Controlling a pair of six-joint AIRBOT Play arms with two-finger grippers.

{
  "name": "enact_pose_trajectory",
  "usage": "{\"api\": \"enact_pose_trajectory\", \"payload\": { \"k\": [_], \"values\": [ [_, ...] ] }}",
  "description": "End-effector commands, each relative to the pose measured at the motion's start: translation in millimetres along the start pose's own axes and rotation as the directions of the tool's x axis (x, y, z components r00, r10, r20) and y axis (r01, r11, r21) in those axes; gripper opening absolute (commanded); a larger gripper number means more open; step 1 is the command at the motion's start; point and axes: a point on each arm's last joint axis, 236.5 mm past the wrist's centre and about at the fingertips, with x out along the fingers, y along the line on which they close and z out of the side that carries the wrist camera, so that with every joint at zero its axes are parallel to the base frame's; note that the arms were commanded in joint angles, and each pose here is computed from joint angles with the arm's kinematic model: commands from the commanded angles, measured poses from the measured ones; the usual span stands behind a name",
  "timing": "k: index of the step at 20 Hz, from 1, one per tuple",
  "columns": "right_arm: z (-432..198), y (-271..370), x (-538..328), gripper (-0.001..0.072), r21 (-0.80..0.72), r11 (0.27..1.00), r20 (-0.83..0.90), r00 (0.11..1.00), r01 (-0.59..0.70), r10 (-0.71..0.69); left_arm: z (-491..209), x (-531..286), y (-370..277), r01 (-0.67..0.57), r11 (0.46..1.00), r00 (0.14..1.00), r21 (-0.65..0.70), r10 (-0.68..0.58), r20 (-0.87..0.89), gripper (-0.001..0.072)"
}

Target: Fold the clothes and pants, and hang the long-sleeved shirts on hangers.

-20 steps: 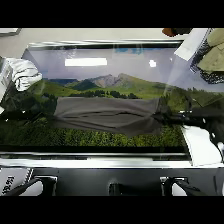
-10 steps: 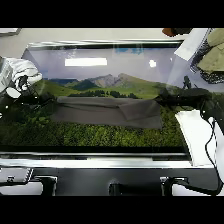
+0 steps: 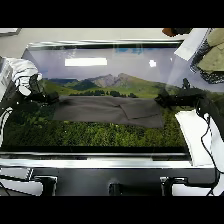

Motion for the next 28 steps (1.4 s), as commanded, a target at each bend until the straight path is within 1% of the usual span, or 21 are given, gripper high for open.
{"api": "enact_pose_trajectory", "payload": {
  "k": [1, 2, 3, 4, 5, 6, 8, 10, 12, 15, 19, 23, 25, 26, 27, 28],
  "values": [
    [-12, 2, -2, 0.0443, 0.016, 1.0, -0.084, 0.996, -0.018, 0.019, 3, 0, -5, 0.005, 1.0, 1.0, 0.013, -0.006, 0.001, 0.0395],
    [-13, 5, -13, 0.0529, 0.01, 1.0, -0.121, 0.992, -0.029, 0.03, 10, -6, -7, 0.009, 1.0, 1.0, 0.017, -0.009, 0.014, 0.0421],
    [-10, 4, -26, 0.0558, 0.0, 0.999, -0.151, 0.988, -0.035, 0.034, 18, -14, -9, 0.011, 1.0, 1.0, 0.023, -0.012, 0.028, 0.0464],
    [-4, -1, -40, 0.0609, -0.012, 0.999, -0.165, 0.986, -0.03, 0.027, 25, -22, -12, 0.016, 0.999, 0.999, 0.028, -0.017, 0.041, 0.049],
    [4, -12, -53, 0.0635, -0.015, 1.0, -0.162, 0.987, -0.014, 0.011, 33, -32, -16, 0.022, 0.999, 0.998, 0.037, -0.024, 0.056, 0.0542],
    [12, -23, -62, 0.0669, -0.005, 1.0, -0.152, 0.988, -0.004, 0.003, 40, -42, -21, 0.025, 0.998, 0.997, 0.05, -0.028, 0.07, 0.0544],
    [18, -45, -69, 0.0683, 0.001, 1.0, -0.16, 0.987, -0.01, 0.01, 50, -58, -27, 0.027, 0.997, 0.994, 0.069, -0.034, 0.1, 0.0543],
    [2, -56, -61, 0.0685, -0.023, 0.998, -0.253, 0.967, -0.05, 0.043, 54, -67, -31, 0.03, 0.997, 0.992, 0.075, -0.039, 0.118, 0.0544],
    [-22, -64, -47, 0.0685, -0.033, 0.995, -0.367, 0.927, -0.091, 0.073, 52, -69, -32, 0.031, 0.997, 0.993, 0.077, -0.04, 0.111, 0.0543],
    [-28, -72, -26, 0.0686, -0.019, 0.991, -0.398, 0.91, -0.132, 0.113, 47, -68, -32, 0.033, 0.996, 0.995, 0.077, -0.039, 0.087, 0.0543],
    [-32, -81, -7, 0.0685, 0.015, 0.99, -0.414, 0.9, -0.141, 0.135, 46, -68, -32, 0.033, 0.996, 0.996, 0.078, -0.04, 0.084, 0.0542],
    [-38, -75, 8, 0.0683, -0.016, 0.989, -0.423, 0.897, -0.146, 0.126, 46, -68, -32, 0.033, 0.996, 0.996, 0.078, -0.04, 0.083, 0.0542],
    [-47, -65, 15, 0.0671, -0.041, 0.988, -0.443, 0.889, -0.15, 0.116, 45, -68, -32, 0.034, 0.996, 0.996, 0.077, -0.04, 0.082, 0.0542],
    [-52, -59, 20, 0.0633, -0.055, 0.987, -0.451, 0.885, -0.152, 0.111, 45, -68, -32, 0.034, 0.996, 0.996, 0.077, -0.04, 0.081, 0.0542],
    [-55, -55, 24, 0.0554, -0.07, 0.986, -0.455, 0.885, -0.151, 0.103, 44, -68, -32, 0.035, 0.997, 0.996, 0.073, -0.04, 0.077, 0.0542],
    [-56, -51, 28, 0.0446, -0.081, 0.985, -0.454, 0.886, -0.151, 0.098, 43, -68, -33, 0.036, 0.997, 0.997, 0.072, -0.042, 0.071, 0.0539]
  ]
}}
